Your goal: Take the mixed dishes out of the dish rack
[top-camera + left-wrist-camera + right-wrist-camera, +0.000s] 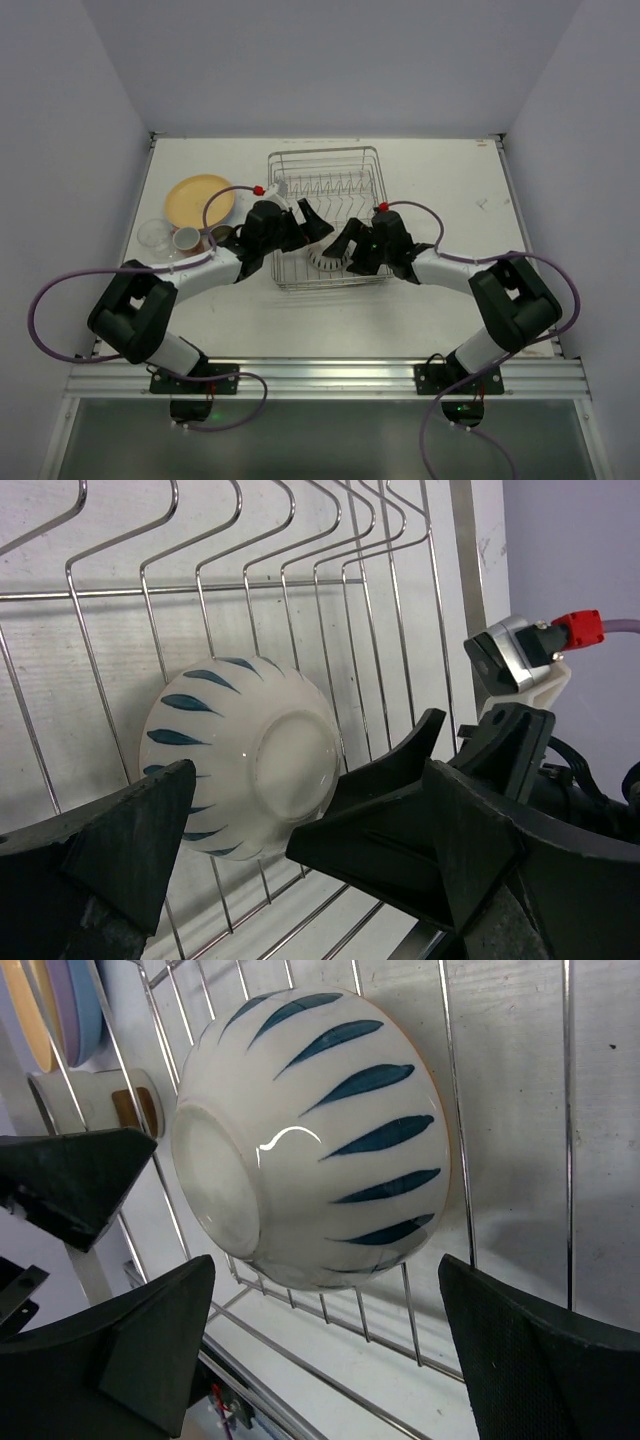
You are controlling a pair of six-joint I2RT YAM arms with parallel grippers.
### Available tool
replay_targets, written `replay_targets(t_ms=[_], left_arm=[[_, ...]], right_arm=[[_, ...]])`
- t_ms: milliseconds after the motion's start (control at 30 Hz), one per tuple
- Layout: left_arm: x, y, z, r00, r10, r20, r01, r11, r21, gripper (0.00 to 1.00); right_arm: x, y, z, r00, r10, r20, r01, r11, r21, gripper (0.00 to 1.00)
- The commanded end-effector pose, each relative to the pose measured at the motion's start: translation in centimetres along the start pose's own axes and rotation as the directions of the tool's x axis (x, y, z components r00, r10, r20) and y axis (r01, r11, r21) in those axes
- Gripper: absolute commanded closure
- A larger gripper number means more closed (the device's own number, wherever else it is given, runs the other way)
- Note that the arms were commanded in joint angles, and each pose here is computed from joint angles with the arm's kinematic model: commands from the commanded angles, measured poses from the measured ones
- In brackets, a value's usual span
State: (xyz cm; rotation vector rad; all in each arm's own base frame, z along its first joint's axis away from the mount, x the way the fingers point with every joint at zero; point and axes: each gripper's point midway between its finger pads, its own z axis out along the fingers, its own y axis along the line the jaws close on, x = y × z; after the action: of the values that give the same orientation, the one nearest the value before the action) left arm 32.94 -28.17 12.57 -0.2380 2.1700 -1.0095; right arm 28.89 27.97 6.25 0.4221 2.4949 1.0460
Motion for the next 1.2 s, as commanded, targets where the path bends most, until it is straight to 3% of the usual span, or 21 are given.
replay_targets(t_ms=[0,633,1167], left_arm=[[-0.6,-1.2,0.3,1.000,0.000,0.026,-0.001,0.999,0.041,0.00],[-1.3,-1.3,0.5,0.998,-0.005,0.056,0.003,1.000,0.025,0.00],[-1.5,-1.3,2.6,0.998,-0.014,0.061,0.012,0.999,0.037,0.00]], right_arm=[[-2.2,1.1,-0.8,0.992,0.033,0.125,-0.026,0.998,-0.055,0.04],[-2.7,0.8,-0.8,0.970,0.121,0.213,-0.087,0.983,-0.164,0.05],[-2.4,-0.1,1.7,0.974,0.154,0.166,-0.132,0.982,-0.132,0.07]])
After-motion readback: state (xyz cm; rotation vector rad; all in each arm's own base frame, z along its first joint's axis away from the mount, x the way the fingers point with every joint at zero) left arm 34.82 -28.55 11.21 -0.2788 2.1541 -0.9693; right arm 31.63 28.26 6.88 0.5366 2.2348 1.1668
